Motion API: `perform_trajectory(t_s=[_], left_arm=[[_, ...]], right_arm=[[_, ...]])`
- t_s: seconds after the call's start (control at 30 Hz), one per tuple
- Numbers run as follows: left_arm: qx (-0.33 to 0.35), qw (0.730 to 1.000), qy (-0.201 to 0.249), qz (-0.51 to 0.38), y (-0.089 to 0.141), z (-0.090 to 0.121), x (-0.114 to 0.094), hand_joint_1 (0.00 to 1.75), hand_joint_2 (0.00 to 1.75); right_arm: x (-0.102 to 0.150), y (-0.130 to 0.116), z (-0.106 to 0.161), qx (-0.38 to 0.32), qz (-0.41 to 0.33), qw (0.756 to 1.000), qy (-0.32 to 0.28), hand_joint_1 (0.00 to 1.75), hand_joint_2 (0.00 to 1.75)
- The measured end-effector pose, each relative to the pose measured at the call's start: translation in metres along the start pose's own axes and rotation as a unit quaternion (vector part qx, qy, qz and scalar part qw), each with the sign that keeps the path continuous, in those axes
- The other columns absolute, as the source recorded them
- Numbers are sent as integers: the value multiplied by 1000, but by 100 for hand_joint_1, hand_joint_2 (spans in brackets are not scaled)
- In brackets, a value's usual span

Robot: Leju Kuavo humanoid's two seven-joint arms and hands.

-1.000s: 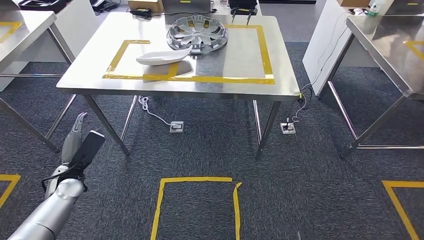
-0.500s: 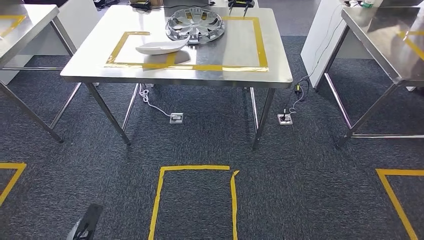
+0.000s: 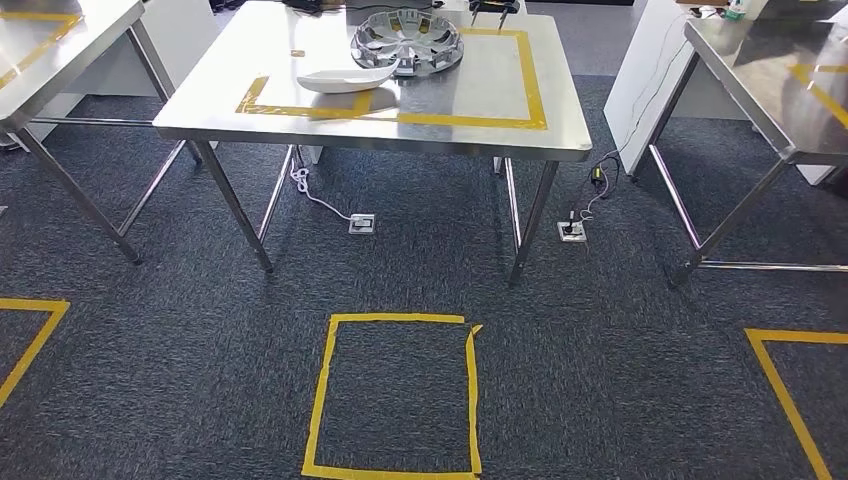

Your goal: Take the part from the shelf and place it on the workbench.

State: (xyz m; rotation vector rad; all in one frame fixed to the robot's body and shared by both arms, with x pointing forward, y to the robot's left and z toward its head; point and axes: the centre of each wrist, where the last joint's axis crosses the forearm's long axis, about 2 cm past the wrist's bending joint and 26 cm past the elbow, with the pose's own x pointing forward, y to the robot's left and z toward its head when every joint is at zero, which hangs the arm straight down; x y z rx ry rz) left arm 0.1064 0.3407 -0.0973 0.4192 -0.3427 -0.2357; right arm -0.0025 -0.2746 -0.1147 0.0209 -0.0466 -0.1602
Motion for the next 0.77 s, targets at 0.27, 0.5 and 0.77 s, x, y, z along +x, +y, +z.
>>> perform_trajectory(t_s=[0.27,0.5,0.77], left_arm=[[-69,995,71,14,-25,11,-27,0,175],[-95,993,55,42,-35,14,-19,0,175],[-126,988,57,67,-44,22,-43,0,175]], right_arm=[[0,1,0,-8,7,999,33,0,175],[-18,-8,1,-17,14,999,39,0,175],[-15,-14,1,-21,26,999,6,0,175]])
